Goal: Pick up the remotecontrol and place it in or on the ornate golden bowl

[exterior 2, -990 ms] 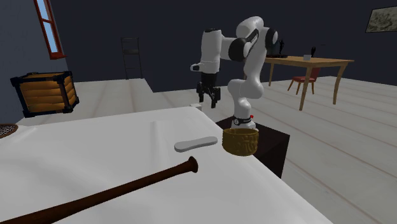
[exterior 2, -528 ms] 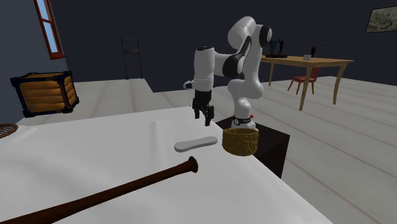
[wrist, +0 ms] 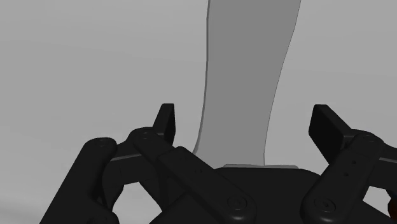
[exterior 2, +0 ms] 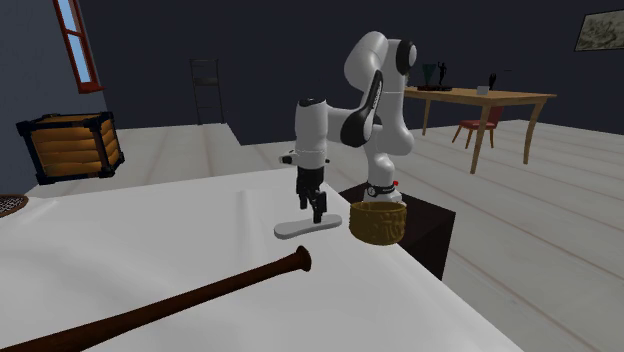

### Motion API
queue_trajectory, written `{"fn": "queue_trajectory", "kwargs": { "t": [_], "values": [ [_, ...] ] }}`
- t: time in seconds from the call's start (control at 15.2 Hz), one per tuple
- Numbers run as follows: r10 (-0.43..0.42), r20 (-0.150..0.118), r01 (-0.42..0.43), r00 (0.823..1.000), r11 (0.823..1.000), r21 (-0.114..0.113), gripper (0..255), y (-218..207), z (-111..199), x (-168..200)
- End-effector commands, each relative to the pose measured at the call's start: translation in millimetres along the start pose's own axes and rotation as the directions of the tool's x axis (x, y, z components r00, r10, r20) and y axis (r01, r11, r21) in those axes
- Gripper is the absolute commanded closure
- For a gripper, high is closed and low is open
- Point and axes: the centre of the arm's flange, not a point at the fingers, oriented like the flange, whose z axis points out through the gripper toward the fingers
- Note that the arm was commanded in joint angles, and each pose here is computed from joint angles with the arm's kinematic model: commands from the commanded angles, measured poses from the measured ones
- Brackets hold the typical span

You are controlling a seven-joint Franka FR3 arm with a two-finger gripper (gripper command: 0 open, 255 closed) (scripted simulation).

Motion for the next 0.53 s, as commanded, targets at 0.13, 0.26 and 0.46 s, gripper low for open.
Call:
{"fn": "queue_trajectory", "kwargs": {
  "t": [0.13,0.26,0.46],
  "values": [
    [0.001,0.000,-0.001,1.000,1.000,0.001,0,-1,21,1],
    [0.001,0.000,-0.001,1.000,1.000,0.001,0,-1,30,1],
    [0.001,0.000,-0.001,1.000,1.000,0.001,0,-1,30,1]
  ]
}}
